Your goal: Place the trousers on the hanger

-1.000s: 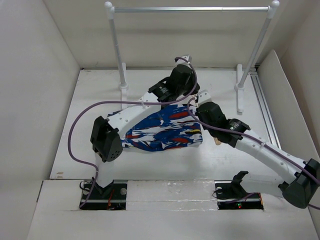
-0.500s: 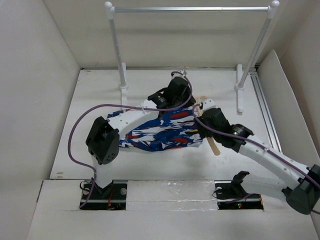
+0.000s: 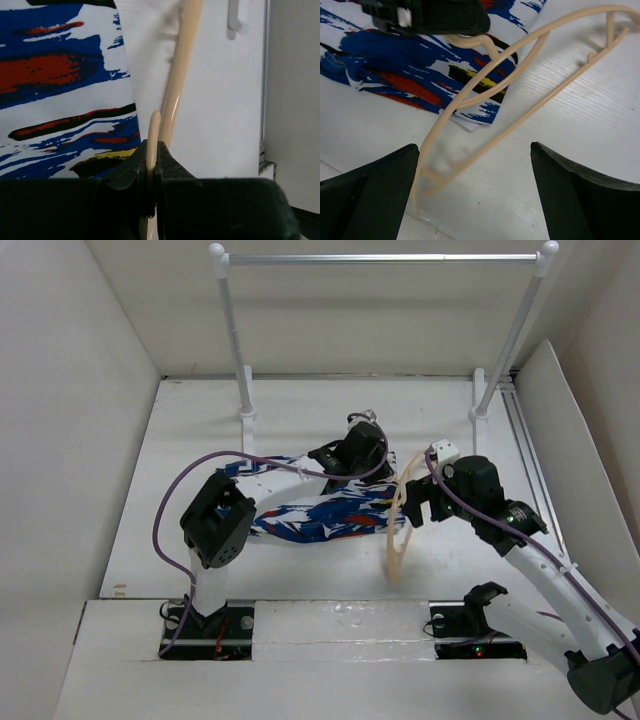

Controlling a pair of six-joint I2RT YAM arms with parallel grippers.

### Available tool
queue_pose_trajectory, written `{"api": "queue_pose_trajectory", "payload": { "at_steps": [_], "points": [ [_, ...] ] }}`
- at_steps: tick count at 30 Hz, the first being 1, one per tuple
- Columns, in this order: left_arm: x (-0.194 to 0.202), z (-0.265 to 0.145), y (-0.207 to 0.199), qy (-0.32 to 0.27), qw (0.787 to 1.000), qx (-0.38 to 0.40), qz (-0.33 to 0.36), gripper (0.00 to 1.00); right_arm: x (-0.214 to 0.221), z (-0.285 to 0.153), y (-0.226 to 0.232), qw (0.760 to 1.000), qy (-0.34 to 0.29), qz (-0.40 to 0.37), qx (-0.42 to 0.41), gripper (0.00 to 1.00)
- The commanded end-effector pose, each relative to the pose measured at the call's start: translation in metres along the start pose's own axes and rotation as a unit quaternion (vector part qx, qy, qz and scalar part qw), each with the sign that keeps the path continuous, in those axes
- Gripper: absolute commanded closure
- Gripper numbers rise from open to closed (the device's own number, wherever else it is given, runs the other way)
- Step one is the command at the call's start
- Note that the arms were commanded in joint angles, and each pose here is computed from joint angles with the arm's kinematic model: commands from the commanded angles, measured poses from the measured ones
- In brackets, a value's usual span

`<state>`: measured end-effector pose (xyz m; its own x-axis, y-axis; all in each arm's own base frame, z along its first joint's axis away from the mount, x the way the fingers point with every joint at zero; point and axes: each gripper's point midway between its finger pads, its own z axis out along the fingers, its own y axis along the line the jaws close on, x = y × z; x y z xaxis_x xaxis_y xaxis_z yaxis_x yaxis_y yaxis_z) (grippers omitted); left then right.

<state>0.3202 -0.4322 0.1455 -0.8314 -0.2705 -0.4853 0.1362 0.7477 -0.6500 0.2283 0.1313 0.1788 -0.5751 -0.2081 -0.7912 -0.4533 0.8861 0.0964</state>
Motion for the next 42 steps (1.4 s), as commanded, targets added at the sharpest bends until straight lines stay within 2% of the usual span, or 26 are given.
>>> {"api": "queue_pose_trajectory", "payload": {
  "at_steps": [1,2,3,4,5,7,14,15,17,19,20,21,22,23,25,27,30,36,42],
  "points": [
    [0.009,0.003,0.016,-0.008,1.000,-0.029,-0.001,1.00,-0.023,-0.012,0.027,0.996,-0.024,-0.014,-0.083,0.02],
    [0.009,0.002,0.017,-0.011,0.999,-0.032,-0.005,1.00,-0.025,-0.012,0.023,0.997,-0.031,-0.015,-0.069,0.05],
    [0.009,0.000,0.018,-0.014,0.999,-0.033,-0.008,1.00,-0.028,-0.011,0.017,0.998,-0.039,0.001,-0.055,0.15],
    [0.009,-0.003,0.021,-0.018,0.999,-0.035,-0.017,1.00,-0.028,-0.007,0.012,0.998,-0.041,0.015,-0.051,0.44],
    [0.008,-0.004,0.020,-0.021,0.999,-0.035,-0.024,1.00,-0.040,-0.004,0.013,0.996,-0.064,0.021,-0.060,0.60],
    [0.003,-0.007,0.023,-0.034,0.998,-0.042,-0.036,1.00,-0.045,0.009,0.009,0.995,-0.061,0.045,-0.068,1.00],
    [-0.024,-0.016,0.042,-0.135,0.985,-0.061,-0.084,1.00,-0.038,0.051,-0.007,0.994,-0.047,0.050,-0.082,1.00],
    [-0.027,-0.017,0.046,-0.146,0.982,-0.072,-0.091,1.00,-0.038,0.053,-0.009,0.994,-0.049,0.051,-0.083,0.98],
    [-0.037,-0.021,0.063,-0.179,0.971,-0.116,-0.108,1.00,-0.033,0.061,-0.023,0.993,-0.058,0.065,-0.081,0.85],
    [-0.039,-0.023,0.067,-0.192,0.966,-0.123,-0.122,1.00,-0.019,0.067,-0.028,0.992,-0.042,0.084,-0.089,0.82],
    [-0.039,-0.022,0.072,-0.197,0.963,-0.129,-0.127,1.00,-0.021,0.072,-0.030,0.990,-0.054,0.084,-0.098,0.78],
    [-0.039,-0.023,0.072,-0.207,0.961,-0.133,-0.129,1.00,-0.005,0.083,-0.030,0.988,-0.033,0.097,-0.112,0.74],
    [-0.039,-0.021,0.073,-0.209,0.959,-0.135,-0.137,1.00,-0.001,0.088,-0.034,0.988,-0.028,0.105,-0.110,0.65],
    [-0.036,-0.021,0.071,-0.207,0.959,-0.134,-0.139,1.00,-0.004,0.095,-0.037,0.988,-0.038,0.101,-0.111,0.61],
    [-0.029,-0.018,0.076,-0.203,0.958,-0.151,-0.139,1.00,0.009,0.111,-0.042,0.987,-0.017,0.117,-0.113,0.55],
    [-0.022,-0.014,0.074,-0.193,0.960,-0.152,-0.131,1.00,0.005,0.123,-0.044,0.987,-0.025,0.103,-0.121,0.54],
    [-0.005,-0.005,0.073,-0.174,0.964,-0.160,-0.120,1.00,0.012,0.142,-0.047,0.985,-0.003,0.102,-0.136,0.55],
    [0.017,0.001,0.084,-0.153,0.966,-0.175,-0.110,1.00,0.019,0.145,-0.049,0.985,-0.004,0.114,-0.133,0.43],
    [0.016,-0.008,0.093,-0.157,0.965,-0.192,-0.091,1.00,0.029,0.156,-0.038,0.981,0.014,0.130,-0.146,0.43]
  ]
}}
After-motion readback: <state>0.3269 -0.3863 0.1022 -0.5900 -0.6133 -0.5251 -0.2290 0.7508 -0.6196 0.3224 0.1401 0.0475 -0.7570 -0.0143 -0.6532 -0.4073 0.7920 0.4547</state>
